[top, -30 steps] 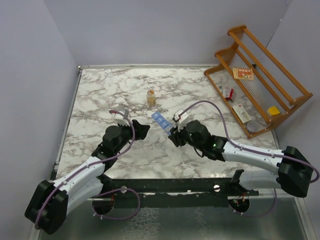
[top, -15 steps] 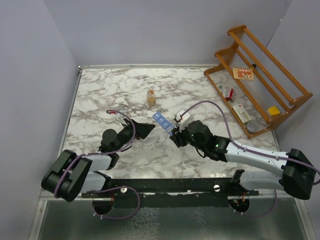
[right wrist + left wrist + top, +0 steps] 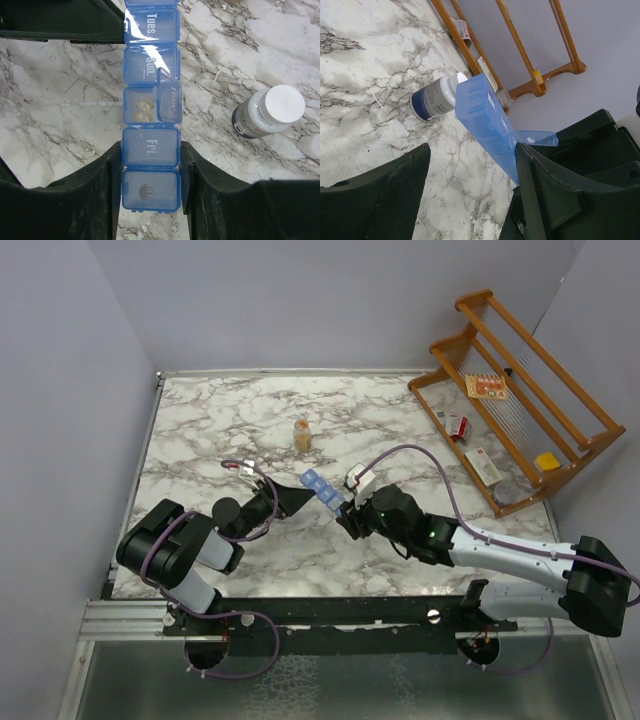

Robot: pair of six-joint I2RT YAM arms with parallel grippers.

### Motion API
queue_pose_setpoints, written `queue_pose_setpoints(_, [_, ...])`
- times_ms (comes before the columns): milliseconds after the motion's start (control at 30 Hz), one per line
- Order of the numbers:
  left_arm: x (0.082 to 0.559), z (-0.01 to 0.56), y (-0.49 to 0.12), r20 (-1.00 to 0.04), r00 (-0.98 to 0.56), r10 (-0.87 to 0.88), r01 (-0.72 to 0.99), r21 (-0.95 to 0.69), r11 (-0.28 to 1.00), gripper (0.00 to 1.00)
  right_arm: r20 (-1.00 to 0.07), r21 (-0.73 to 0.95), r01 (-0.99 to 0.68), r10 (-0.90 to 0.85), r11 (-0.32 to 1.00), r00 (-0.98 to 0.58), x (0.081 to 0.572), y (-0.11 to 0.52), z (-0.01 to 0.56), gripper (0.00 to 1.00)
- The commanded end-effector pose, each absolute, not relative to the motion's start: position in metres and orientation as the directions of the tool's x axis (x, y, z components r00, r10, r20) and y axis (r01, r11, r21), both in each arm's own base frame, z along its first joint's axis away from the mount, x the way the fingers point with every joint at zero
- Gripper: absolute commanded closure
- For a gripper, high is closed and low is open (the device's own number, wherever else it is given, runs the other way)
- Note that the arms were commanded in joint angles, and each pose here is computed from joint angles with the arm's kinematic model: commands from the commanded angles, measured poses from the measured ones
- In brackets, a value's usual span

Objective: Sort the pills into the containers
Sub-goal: Pick up the pill container at the center of the board, then close the pill container.

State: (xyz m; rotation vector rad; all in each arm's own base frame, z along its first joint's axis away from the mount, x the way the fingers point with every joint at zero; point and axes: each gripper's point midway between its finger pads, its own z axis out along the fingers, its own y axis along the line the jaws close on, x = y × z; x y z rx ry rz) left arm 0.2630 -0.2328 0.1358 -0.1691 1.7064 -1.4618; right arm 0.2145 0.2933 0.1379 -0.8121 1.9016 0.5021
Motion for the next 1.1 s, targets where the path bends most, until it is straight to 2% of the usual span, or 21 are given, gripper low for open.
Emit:
queue_pose_setpoints(0, [0.260,0.195,-0.231,-0.556,-0.508,-0.658,0.590,-0.781,0.204,0.30,-0.918,0.001,-0.732,-0.290,0.681,-0.271,0.217,0.305,0.155,0.99])
queue_pose_setpoints(133, [0.263,0.196,-0.231,-0.544,-0.511,-0.666,0.585,-0.788,0.195,0.30,-0.916,-0.001,-0.737,-0.297,0.676,-0.270,0.215,0.307,0.153,0.99])
queue_pose_setpoints(300, [0.267,0.203,-0.232,-0.539,-0.503,-0.676,0.592,-0.784,0.186,0.56,-0.915,-0.001,-0.747,-0.301,0.665,-0.267,0.212,0.311,0.152,0.99])
queue_pose_setpoints(600, [0.267,0.207,-0.233,-0.533,-0.505,-0.679,0.596,-0.785,0.172,0.64,-0.912,-0.010,-0.748,-0.313,0.664,-0.265,0.210,0.315,0.149,0.99])
queue_pose_setpoints(833, [0.265,0.207,-0.237,-0.536,-0.523,-0.663,0.600,-0.784,0.159,0.84,-0.913,-0.016,-0.747,-0.314,0.665,-0.260,0.210,0.316,0.150,0.99])
queue_pose_setpoints(933, [0.265,0.208,-0.236,-0.535,-0.519,-0.667,0.601,-0.783,0.161,0.88,-0.914,-0.014,-0.744,-0.310,0.668,-0.261,0.211,0.315,0.152,0.99])
queue_pose_setpoints(967, [0.265,0.207,-0.235,-0.531,-0.520,-0.669,0.596,-0.787,0.160,0.88,-0.915,-0.010,-0.742,-0.305,0.670,-0.263,0.211,0.315,0.153,0.98])
queue_pose_setpoints(1067, [0.266,0.203,-0.235,-0.516,-0.531,-0.671,0.577,-0.801,0.159,0.89,-0.920,-0.002,-0.738,-0.290,0.675,-0.264,0.210,0.314,0.157,0.82])
